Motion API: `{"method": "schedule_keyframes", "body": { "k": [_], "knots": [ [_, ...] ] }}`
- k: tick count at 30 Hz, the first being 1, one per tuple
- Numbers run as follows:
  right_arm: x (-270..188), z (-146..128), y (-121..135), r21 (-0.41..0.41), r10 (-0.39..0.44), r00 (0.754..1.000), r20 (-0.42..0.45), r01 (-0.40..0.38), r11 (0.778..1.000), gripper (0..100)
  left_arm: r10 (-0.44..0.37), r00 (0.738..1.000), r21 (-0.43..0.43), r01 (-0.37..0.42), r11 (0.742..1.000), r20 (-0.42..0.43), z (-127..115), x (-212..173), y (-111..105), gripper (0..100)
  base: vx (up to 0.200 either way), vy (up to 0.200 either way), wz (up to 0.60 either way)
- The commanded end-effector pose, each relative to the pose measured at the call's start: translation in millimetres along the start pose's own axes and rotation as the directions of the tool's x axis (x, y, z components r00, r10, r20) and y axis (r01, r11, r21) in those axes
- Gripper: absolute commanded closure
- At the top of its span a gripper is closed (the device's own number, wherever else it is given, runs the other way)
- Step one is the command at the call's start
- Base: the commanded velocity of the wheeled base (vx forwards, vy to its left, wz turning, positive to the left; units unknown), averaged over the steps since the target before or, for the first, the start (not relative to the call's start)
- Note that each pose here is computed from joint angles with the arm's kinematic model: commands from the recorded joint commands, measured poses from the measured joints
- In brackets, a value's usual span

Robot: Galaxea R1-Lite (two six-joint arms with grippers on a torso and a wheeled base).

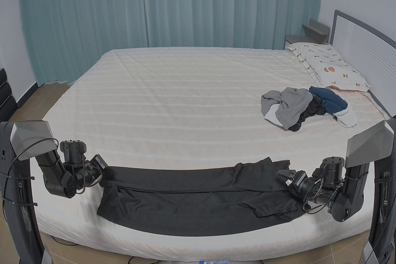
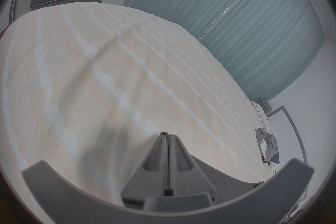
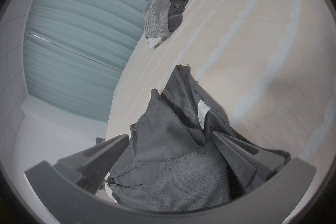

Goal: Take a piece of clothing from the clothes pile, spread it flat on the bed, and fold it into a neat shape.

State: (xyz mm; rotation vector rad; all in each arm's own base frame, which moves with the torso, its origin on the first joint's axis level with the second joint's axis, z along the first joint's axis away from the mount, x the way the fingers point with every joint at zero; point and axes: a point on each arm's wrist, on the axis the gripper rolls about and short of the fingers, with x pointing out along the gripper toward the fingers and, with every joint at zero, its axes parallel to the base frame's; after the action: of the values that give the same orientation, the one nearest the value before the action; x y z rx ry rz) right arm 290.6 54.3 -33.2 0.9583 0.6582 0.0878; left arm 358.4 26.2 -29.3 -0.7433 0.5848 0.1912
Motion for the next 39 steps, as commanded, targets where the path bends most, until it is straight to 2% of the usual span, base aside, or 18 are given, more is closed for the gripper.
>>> {"method": "schedule_keyframes", "body": {
  "k": [1,6,7,15,19,20,22,26,32,39],
  "knots": [
    [1,-1,-2,0.002,-0.008,1.0,-0.005,0.008,1.0,0,0.008,1.0,-0.003,-0.008,1.0,-0.005,-1,2,3,100,0.0,0.0,0.0],
    [0,-1,-2,0.002,-0.007,1.0,-0.004,0.007,1.0,0,0.004,1.0,0.006,-0.004,1.0,-0.007,-3,2,2,100,0.0,0.0,0.0],
    [0,-1,-2,0.002,-0.007,1.0,-0.004,0.007,1.0,0,0.004,1.0,0.006,-0.004,1.0,-0.007,-2,2,2,0,0.0,0.0,0.0],
    [0,-1,-2,0.002,-0.007,1.0,-0.006,0.007,1.0,0,0.0,1.0,-0.004,0.0,1.0,0.0,3,-4,4,0,0.0,0.0,0.0],
    [0,-1,-2,0.002,-0.007,1.0,-0.006,0.007,1.0,0,-0.028,1.0,-0.016,0.028,0.999,0.008,14,-22,3,0,0.0,0.0,0.0],
    [0,-1,-2,0.002,-0.007,1.0,-0.006,0.007,1.0,0,-0.082,0.996,-0.007,0.081,0.997,-0.03,15,-36,0,0,0.0,0.0,0.0],
    [0,-1,-2,0.002,-0.007,1.0,-0.006,0.007,1.0,0,-0.119,0.991,0.034,0.121,0.992,-0.059,14,-52,-4,0,0.0,0.0,0.0],
    [0,-1,-2,0.002,-0.007,1.0,-0.006,0.007,1.0,0,-0.142,0.982,0.131,0.158,0.979,-0.123,0,-75,-9,0,0.0,0.0,0.0],
    [0,-1,-2,0.002,-0.008,1.0,-0.005,0.008,1.0,0,-0.128,0.965,0.235,0.183,0.955,-0.23,-34,-84,-15,0,0.0,0.0,0.0],
    [0,-2,-2,0.002,-0.009,1.0,-0.006,0.009,1.0,0,-0.098,0.957,0.275,0.175,0.945,-0.271,-50,-78,-17,0,0.0,0.0,0.0]
  ]
}}
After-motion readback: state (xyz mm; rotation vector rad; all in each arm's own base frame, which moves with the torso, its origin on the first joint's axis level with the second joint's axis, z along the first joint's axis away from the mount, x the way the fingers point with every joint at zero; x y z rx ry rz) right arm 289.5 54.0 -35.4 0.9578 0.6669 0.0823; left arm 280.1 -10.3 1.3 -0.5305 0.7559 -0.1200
